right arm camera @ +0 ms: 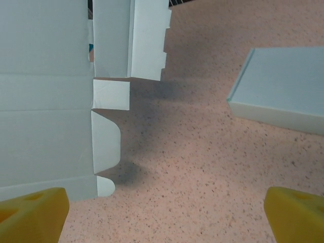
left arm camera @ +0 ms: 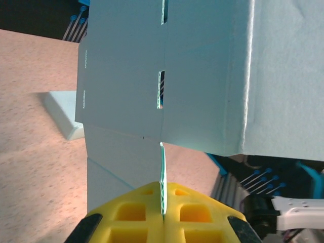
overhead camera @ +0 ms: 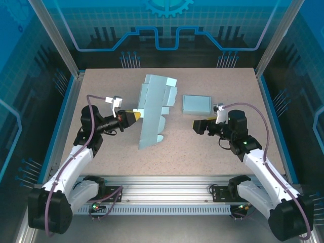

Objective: Fold the paper box

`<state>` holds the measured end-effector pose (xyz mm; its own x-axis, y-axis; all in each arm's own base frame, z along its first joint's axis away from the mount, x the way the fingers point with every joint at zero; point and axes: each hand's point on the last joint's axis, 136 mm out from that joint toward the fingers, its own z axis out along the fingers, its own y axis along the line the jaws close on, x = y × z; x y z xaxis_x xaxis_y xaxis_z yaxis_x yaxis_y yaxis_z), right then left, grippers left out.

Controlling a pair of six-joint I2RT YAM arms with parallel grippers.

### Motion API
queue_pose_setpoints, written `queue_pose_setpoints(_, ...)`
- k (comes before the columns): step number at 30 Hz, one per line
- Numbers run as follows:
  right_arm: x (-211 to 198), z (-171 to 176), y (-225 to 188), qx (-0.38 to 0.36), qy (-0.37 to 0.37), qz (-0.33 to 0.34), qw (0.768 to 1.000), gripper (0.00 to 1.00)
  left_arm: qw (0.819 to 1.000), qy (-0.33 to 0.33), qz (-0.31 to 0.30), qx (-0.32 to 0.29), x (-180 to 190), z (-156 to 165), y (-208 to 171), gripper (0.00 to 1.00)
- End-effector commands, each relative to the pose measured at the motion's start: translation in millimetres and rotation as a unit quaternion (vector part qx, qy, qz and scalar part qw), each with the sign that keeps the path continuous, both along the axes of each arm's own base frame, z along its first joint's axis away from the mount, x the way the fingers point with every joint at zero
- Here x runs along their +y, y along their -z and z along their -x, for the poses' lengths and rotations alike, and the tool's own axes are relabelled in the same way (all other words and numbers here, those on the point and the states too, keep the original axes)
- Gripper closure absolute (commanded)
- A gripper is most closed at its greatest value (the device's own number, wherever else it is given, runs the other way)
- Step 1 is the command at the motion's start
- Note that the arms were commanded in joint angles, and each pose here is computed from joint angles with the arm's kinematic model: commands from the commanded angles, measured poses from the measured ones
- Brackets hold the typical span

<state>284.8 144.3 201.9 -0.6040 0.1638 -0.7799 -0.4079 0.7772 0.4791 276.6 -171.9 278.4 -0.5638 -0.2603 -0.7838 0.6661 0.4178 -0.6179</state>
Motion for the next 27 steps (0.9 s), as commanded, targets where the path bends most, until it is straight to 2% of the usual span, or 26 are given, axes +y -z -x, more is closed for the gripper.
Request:
queue_pose_setpoints(1, 8.8, -2.9, -17.6, -0.051, -0.043, -0.029, 0.997, 0.0, 0.997, 0.046, 0.04, -0.043, -10.4, 19.9, -36.9, 1.0)
queue_pose_setpoints(5, 26.7, -4.4, -33.6, -0.077, -0.103, -0.068, 0.989, 0.0, 0.993, 0.074, 0.068, -0.061, -17.7, 32.9, -56.5, 1.0)
queue_pose_setpoints(10, 39.9, -14.6, -63.0, -0.105, -0.146, -0.086, 0.98, 0.0, 0.988, 0.106, 0.089, -0.074, -26.6, 46.5, -74.2, 1.0)
queue_pose_setpoints(22, 47.1, -41.6, -95.7, -0.147, -0.162, -0.079, 0.973, 0.0, 0.98, 0.146, 0.104, -0.087, -33.1, 64.8, -90.0, 1.0)
queue_pose_setpoints(27, 46.1, -41.8, -100.7, -0.156, -0.16, -0.075, 0.972, 0.06, 0.979, 0.154, 0.106, -0.084, -34.6, 66.4, -89.2, 1.0)
